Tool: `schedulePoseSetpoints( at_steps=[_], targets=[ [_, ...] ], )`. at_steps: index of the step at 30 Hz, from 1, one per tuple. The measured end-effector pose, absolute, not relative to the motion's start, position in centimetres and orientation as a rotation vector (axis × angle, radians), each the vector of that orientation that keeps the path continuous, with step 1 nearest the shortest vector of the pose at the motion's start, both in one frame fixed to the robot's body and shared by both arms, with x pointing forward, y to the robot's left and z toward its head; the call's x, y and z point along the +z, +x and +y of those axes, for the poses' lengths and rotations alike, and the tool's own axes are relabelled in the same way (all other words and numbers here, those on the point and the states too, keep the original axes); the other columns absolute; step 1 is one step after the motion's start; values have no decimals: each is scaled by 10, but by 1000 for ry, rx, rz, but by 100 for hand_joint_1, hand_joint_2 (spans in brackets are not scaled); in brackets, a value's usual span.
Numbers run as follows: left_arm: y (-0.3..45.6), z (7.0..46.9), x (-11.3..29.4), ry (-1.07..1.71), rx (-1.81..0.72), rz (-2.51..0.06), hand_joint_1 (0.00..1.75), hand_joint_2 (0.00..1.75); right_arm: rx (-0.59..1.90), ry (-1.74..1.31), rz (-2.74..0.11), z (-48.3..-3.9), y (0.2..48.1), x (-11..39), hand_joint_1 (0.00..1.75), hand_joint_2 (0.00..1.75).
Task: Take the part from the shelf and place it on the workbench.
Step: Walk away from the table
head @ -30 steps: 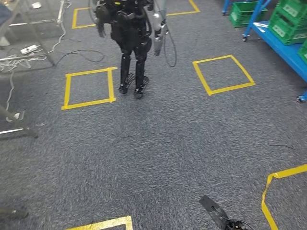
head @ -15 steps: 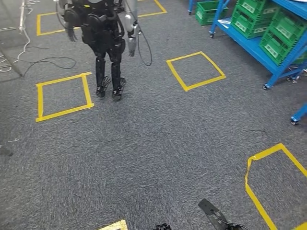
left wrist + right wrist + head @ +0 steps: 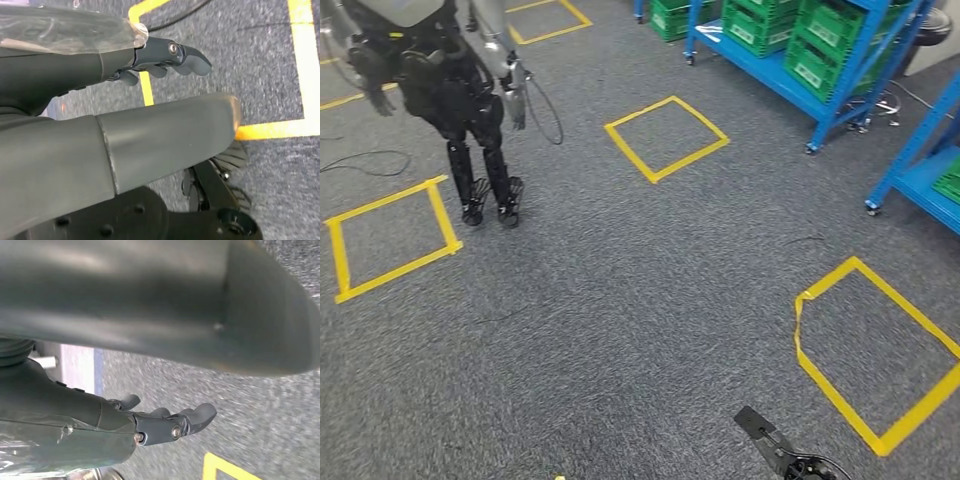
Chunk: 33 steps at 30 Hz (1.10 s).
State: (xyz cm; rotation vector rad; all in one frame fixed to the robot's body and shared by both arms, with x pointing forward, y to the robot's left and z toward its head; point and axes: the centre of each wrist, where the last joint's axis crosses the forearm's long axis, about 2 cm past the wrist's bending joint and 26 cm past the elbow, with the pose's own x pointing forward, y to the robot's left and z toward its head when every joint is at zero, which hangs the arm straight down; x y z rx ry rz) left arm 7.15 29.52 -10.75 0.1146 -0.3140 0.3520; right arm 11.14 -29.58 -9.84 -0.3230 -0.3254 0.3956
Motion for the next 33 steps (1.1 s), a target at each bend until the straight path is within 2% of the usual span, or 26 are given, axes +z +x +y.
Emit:
schedulePoseSetpoints(
  at_steps=[33],
  targets=[
    [71, 298, -108, 102, 330, -305, 0, 0, 330, -328, -238, -296, 91, -103, 0, 0]
  ],
)
